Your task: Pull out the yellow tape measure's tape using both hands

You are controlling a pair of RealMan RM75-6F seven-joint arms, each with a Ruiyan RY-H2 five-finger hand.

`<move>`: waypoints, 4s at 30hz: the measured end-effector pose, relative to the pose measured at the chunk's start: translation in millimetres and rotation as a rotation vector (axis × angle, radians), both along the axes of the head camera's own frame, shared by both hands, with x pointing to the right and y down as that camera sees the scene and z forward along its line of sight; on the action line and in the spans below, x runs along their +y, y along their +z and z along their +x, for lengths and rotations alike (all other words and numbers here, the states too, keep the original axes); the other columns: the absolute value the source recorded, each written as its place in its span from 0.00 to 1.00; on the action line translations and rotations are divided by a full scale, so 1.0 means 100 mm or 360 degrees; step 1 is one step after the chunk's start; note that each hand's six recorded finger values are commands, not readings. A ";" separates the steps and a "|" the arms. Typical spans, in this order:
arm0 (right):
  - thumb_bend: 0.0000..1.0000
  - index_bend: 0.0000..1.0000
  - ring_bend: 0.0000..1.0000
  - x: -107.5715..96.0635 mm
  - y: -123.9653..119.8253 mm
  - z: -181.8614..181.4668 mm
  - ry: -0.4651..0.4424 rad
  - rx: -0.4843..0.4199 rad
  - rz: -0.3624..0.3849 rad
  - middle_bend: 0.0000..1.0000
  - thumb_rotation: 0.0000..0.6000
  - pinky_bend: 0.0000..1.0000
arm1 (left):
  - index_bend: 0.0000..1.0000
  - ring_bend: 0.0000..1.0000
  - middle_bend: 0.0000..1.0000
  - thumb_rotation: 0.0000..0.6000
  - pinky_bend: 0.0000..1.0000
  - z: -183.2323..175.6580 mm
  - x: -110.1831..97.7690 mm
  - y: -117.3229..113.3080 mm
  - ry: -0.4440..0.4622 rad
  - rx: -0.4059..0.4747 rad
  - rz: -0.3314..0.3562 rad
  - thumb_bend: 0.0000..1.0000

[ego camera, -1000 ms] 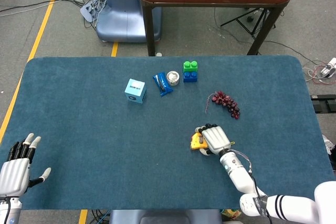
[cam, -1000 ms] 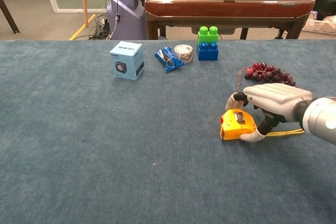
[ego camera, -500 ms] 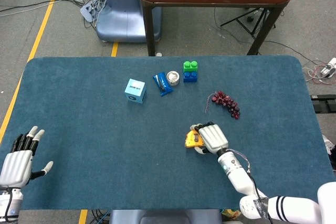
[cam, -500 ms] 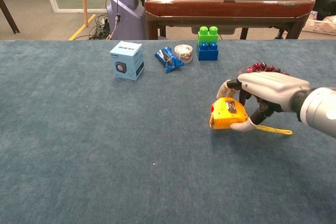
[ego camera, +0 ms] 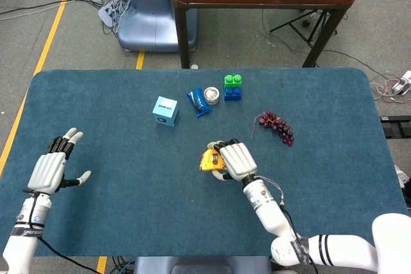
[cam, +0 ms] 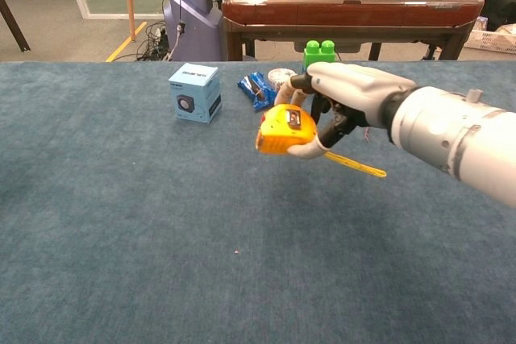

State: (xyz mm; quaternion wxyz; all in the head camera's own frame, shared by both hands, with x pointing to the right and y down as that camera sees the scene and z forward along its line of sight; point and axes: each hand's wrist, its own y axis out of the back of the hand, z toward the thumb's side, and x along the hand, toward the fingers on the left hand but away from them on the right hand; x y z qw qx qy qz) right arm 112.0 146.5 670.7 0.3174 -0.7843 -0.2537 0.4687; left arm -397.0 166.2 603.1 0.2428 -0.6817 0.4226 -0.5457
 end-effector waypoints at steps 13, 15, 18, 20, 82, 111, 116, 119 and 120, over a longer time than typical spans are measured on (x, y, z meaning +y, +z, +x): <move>0.54 0.55 0.38 -0.03 -0.12 -0.69 0.0100 -0.0119 -0.0019 0.53 1.00 0.25 | 0.00 0.00 0.00 1.00 0.00 0.42 -0.25 0.24 -0.0137 0.0283 -0.0127 0.21; 0.54 0.55 0.38 -0.04 -0.13 -0.76 0.0099 -0.0119 -0.0026 0.53 1.00 0.25 | 0.00 0.00 0.00 1.00 0.00 0.47 -0.25 0.26 -0.0131 0.0299 -0.0146 0.21; 0.54 0.55 0.38 -0.06 -0.14 -0.86 0.0101 -0.0115 -0.0029 0.53 1.00 0.25 | 0.00 0.00 0.00 1.00 0.00 0.55 -0.24 0.29 -0.0113 0.0315 -0.0170 0.21; 0.54 0.55 0.38 -0.08 -0.15 -0.91 0.0101 -0.0107 -0.0028 0.53 1.00 0.25 | 0.00 0.00 0.00 1.00 0.00 0.59 -0.24 0.31 -0.0110 0.0328 -0.0177 0.21; 0.54 0.55 0.38 -0.19 0.01 -1.57 0.0238 -0.0141 -0.0054 0.53 1.00 0.25 | 0.00 0.00 0.00 1.00 0.00 1.14 -0.26 0.55 -0.0269 0.0587 -0.0251 0.20; 0.54 0.55 0.38 -0.19 0.09 -1.69 0.0277 -0.0174 -0.0074 0.53 1.00 0.25 | 0.00 0.00 0.00 1.00 0.00 1.16 -0.24 0.61 -0.0304 0.0616 -0.0286 0.20; 0.54 0.55 0.38 -0.17 0.11 -1.72 0.0267 -0.0178 -0.0099 0.53 1.00 0.25 | 0.00 0.00 0.00 1.00 0.00 1.16 -0.25 0.63 -0.0310 0.0616 -0.0286 0.20; 0.54 0.55 0.38 -0.15 0.11 -1.73 0.0263 -0.0185 -0.0113 0.53 1.00 0.25 | 0.00 0.00 0.00 1.00 0.00 1.16 -0.25 0.64 -0.0312 0.0611 -0.0284 0.20; 0.54 0.55 0.38 -0.15 0.11 -1.73 0.0261 -0.0189 -0.0119 0.53 1.00 0.25 | 0.00 0.00 0.00 1.00 0.00 1.16 -0.25 0.65 -0.0312 0.0609 -0.0284 0.20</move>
